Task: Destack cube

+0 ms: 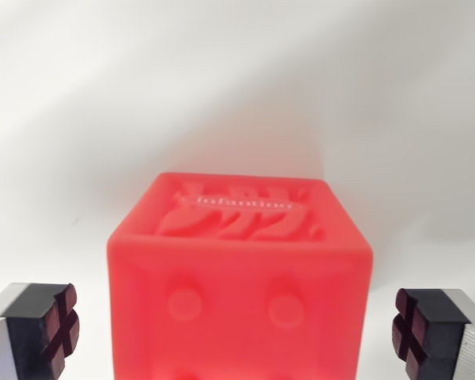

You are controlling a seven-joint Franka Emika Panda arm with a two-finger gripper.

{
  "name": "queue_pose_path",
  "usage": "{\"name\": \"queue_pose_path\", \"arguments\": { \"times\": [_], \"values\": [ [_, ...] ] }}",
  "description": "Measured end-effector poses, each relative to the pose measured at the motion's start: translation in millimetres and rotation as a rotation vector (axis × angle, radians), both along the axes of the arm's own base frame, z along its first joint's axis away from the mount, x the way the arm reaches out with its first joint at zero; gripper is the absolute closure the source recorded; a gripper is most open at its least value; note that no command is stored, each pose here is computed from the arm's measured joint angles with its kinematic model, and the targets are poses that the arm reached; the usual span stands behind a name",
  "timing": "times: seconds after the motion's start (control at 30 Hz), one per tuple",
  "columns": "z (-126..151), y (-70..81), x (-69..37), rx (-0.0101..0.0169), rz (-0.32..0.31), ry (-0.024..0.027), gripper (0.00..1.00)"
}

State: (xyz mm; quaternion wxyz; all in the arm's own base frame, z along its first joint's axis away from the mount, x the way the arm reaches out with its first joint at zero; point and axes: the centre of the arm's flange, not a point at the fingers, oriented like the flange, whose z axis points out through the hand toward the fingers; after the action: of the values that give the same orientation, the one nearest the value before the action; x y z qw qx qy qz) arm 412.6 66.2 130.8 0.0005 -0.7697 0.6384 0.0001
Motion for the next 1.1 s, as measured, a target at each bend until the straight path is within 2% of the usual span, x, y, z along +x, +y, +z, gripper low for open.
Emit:
{"name": "queue_pose_path", "arguments": {
  "times": [0.27,0.47,1.1],
  "values": [
    [20.8,-0.1,-0.2,-0.0005,0.000,0.0000,0.00],
    [40.8,-0.1,0.2,-0.0007,0.000,-0.0021,0.00],
    [117.4,-0.4,-0.3,-0.0013,-0.001,-0.0047,0.00]
  ]
}}
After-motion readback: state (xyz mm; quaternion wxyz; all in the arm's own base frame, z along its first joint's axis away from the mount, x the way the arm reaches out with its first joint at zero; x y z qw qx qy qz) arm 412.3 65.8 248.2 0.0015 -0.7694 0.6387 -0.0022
